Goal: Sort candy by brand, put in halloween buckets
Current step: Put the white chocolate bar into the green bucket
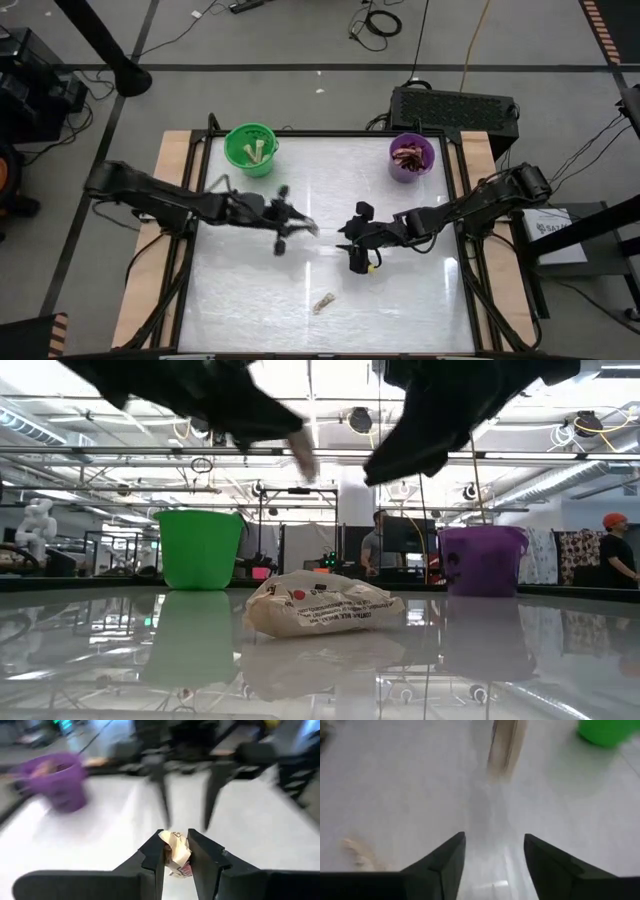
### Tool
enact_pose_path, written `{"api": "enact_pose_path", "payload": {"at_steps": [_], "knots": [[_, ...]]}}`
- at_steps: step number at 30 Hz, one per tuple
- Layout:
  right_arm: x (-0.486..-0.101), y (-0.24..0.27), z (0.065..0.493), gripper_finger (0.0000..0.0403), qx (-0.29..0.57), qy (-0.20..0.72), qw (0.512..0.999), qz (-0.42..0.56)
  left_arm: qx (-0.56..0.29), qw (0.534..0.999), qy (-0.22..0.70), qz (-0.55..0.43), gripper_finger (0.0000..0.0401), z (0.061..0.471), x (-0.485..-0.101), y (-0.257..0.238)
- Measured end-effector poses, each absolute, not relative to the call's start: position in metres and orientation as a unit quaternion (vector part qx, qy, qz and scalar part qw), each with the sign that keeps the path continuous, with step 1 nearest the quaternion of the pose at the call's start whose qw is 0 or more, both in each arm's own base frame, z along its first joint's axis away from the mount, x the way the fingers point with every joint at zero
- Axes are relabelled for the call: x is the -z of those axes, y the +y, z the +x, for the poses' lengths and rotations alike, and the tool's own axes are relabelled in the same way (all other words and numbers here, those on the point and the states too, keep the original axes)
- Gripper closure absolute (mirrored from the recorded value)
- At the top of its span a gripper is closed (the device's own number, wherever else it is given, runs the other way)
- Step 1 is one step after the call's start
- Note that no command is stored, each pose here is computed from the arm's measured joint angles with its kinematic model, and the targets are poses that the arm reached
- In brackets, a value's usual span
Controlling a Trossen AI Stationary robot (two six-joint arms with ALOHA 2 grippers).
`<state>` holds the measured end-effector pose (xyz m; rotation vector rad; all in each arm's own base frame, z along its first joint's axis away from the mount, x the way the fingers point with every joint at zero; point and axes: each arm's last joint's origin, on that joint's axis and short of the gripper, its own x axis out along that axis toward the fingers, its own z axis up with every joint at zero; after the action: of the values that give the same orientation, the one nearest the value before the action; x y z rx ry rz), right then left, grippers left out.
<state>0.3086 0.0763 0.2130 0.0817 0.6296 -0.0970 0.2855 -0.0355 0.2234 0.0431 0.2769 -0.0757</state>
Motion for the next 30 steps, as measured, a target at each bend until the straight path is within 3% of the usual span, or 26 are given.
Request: {"api": "enact_pose_path", "payload": {"at_steps": [5,15,20,25,30], "knots": [[-0.208,0.074,0.305,0.0192,0.106,0.323,0.938,0.066,-0.085,0.972,0.209,0.069,0.0323,0.236,-0.252,-0.011],[-0.201,0.074,0.303,0.0191,0.112,0.319,0.938,0.08,-0.333,0.895,0.263,0.134,0.0321,0.159,-0.28,0.036],[-0.208,0.079,0.308,0.0191,0.097,0.275,0.952,0.096,-0.35,0.887,0.282,0.103,0.0321,0.16,-0.275,0.071],[-0.209,0.093,0.305,0.0191,0.077,0.268,0.956,0.093,-0.408,0.839,0.352,0.073,0.032,0.162,-0.253,0.113],[-0.209,0.11,0.299,0.019,0.052,0.272,0.957,0.085,-0.433,0.821,0.367,0.058,0.0318,0.16,-0.246,0.129]]}}
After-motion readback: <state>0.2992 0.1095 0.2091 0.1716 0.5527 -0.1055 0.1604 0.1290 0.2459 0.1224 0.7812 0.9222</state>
